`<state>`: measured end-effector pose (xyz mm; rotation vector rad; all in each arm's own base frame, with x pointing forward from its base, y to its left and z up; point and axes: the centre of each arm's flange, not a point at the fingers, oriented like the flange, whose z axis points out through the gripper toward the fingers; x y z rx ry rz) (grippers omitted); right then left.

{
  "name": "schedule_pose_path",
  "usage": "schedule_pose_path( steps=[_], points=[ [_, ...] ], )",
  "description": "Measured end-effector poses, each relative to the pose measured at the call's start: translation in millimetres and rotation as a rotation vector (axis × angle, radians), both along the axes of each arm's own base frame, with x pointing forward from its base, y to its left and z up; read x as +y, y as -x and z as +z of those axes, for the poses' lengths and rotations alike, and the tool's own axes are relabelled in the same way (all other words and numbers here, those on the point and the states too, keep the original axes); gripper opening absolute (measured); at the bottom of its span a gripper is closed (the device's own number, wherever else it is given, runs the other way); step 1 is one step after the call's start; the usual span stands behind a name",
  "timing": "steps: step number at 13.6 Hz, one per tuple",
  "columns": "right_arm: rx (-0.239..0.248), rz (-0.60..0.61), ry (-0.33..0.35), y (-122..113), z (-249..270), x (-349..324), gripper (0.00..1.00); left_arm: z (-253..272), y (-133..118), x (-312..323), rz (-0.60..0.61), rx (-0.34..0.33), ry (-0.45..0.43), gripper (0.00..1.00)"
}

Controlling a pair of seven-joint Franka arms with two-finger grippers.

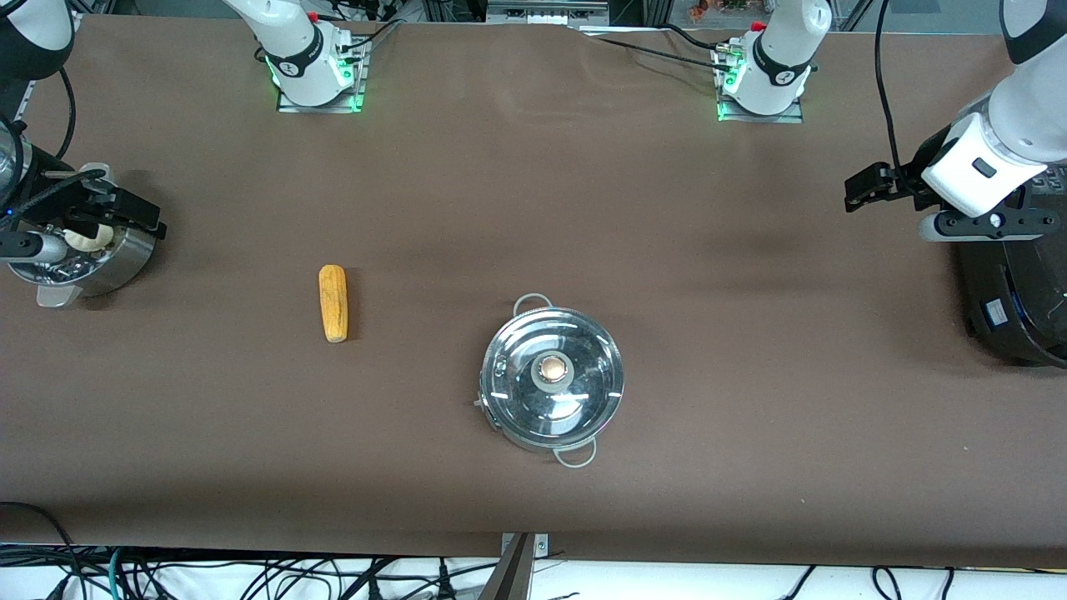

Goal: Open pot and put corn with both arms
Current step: 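Reach the left gripper to the lid knob while the right gripper reaches the corn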

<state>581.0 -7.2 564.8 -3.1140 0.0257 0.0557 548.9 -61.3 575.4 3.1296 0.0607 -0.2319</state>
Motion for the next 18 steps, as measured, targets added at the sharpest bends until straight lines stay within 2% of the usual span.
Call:
schedule_pose_path(
  steps=[2, 3, 4, 6, 8, 10, 12, 15, 18],
  points=[
    [0.007, 0.003, 0.000, 0.2, -1.6, 1.4, 1.00, -4.7, -4.4, -30.8, -0.006, -0.022, 0.001, 1.00],
    [0.030, 0.011, -0.001, 0.5, -8.1, 6.4, 1.00, -9.1, -9.8, -54.7, 0.019, -0.053, 0.006, 1.00],
    [0.070, 0.032, 0.000, -0.2, -22.6, 18.1, 1.00, -14.3, -15.9, -80.2, 0.046, -0.093, 0.021, 1.00],
    [0.154, 0.093, 0.006, -8.8, -69.4, 58.7, 1.00, -31.1, -24.4, -121.5, 0.061, -0.128, 0.059, 0.96],
    [0.189, 0.100, 0.024, -20.0, -115.0, 101.6, 1.00, -55.2, -35.3, -159.3, 0.104, -0.157, 0.113, 0.94],
    [0.177, 0.089, 0.034, -29.7, -153.6, 125.6, 1.00, -88.3, -41.3, -204.4, 0.167, -0.164, 0.149, 0.94],
    [0.125, 0.089, 0.030, -35.6, -197.6, 133.3, 1.00, -119.6, -47.3, -254.4, 0.232, -0.171, 0.190, 0.94],
    [0.081, 0.084, 0.027, -36.4, -267.8, 132.6, 1.00, -144.9, -73.2, -305.9, 0.296, -0.178, 0.249, 0.94],
    [0.112, 0.104, 0.034, -31.6, -314.0, 144.9, 1.00, -176.5, -101.2, -328.9, 0.331, -0.233, 0.266, 0.91]
  ],
)
